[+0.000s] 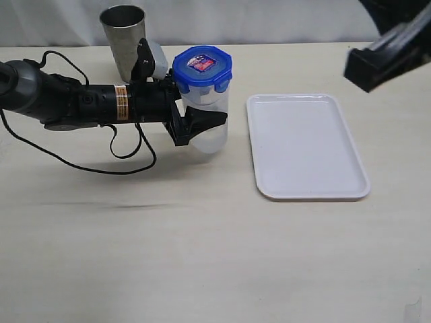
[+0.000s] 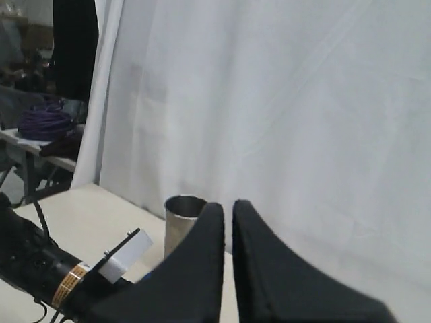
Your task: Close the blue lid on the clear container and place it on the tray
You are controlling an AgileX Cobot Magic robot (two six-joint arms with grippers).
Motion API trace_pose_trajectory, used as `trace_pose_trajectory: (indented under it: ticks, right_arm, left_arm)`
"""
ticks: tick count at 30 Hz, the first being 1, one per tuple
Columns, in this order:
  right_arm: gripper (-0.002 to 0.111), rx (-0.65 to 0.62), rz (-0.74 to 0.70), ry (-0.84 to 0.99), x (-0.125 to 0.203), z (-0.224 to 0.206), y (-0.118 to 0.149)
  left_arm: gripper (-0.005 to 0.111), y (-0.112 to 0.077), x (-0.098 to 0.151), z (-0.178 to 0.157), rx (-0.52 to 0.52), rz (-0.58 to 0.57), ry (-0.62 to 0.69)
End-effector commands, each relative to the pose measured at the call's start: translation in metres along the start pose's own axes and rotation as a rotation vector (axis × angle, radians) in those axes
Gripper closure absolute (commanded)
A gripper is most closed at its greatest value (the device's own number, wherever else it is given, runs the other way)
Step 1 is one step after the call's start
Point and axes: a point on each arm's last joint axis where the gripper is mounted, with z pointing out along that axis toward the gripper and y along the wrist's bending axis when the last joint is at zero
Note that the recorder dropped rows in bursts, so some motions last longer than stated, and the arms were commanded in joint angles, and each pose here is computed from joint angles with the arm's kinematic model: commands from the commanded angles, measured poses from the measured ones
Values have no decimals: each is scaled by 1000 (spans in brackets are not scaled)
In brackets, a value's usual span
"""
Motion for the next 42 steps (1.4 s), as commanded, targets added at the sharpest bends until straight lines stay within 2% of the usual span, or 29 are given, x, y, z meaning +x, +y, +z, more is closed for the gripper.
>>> trace_pose_trajectory:
  ticks: [1,5,12,18,25,42]
  right_arm:
    - [104,24,28,-78,3,-35,-1]
    - [104,46,104,-146,15,-68,-1]
    - [104,63,116,-259,43,-113,3]
    - [104,56,244,-314,52,-136,3]
    - [104,57,248,-387,49,-149,3]
    - [104,56,248,-385,51,-149,3]
  left_arm:
    - [107,0,-9,0,0,-7,-52]
    - [107,0,-9,0,-1,-8,-53]
    - [107,0,-9,0,-1,-8,-53]
    - [107,0,-9,0,-3,-9,-54]
    - [107,1,-10,0,-6,-12,-56]
    - [107,1,-10,0,-6,-12,-56]
